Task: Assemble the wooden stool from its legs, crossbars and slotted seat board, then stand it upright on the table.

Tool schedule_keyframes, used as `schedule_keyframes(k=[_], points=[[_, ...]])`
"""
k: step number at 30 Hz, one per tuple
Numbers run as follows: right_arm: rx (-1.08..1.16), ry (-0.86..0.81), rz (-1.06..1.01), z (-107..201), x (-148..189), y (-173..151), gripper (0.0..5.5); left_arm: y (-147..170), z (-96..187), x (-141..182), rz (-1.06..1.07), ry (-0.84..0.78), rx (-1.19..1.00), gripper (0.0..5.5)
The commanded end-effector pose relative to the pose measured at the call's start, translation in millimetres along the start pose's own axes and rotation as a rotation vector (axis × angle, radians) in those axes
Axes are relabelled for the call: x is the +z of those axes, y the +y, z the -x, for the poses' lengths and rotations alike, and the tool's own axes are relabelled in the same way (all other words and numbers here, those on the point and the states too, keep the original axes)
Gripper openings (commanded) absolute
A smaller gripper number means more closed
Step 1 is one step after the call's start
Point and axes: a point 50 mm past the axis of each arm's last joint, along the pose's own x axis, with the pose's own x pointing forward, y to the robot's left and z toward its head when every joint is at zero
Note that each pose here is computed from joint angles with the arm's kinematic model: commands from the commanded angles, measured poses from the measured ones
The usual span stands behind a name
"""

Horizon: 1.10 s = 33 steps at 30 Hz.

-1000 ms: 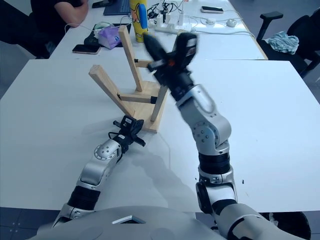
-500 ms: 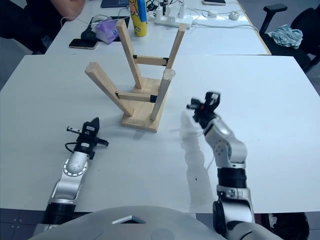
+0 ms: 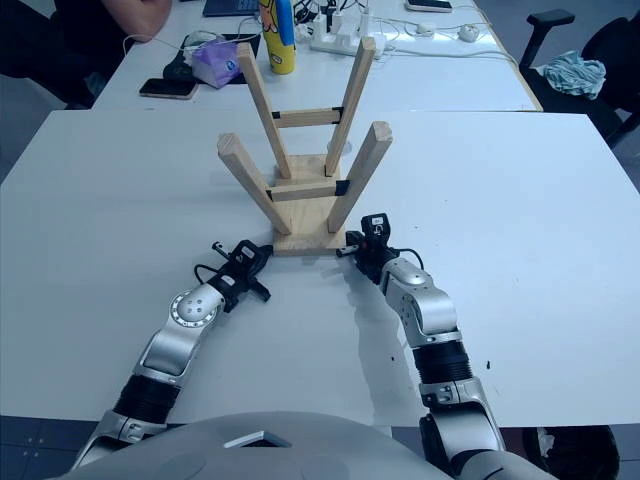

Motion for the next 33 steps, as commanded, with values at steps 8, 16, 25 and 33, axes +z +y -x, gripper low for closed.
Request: schedule_keyframes(k=[8,16,25,33], points=[[-0.228,-0.511,0.085,59.9,45.7,-18.5,0.01,35.3,55.1,46.4,0.060,-0.366,0.532,0.00],[-0.249,-0.711,0.101,83.6,91.4,-9.6,0.01,31.2,86.5,96.1,0.063,-0.613,0.679,0.00],[-0.327,-0.713,0.053,74.8,103.2,-10.5,0.01,36.3,76.0,92.7,0.062,-0.537,0.721,0.00],[0.153,-0.686,0.161,58.3,98.7,58.3,0.01,14.9,52.4,93.5,0.044,-0.527,0.498,0.00]])
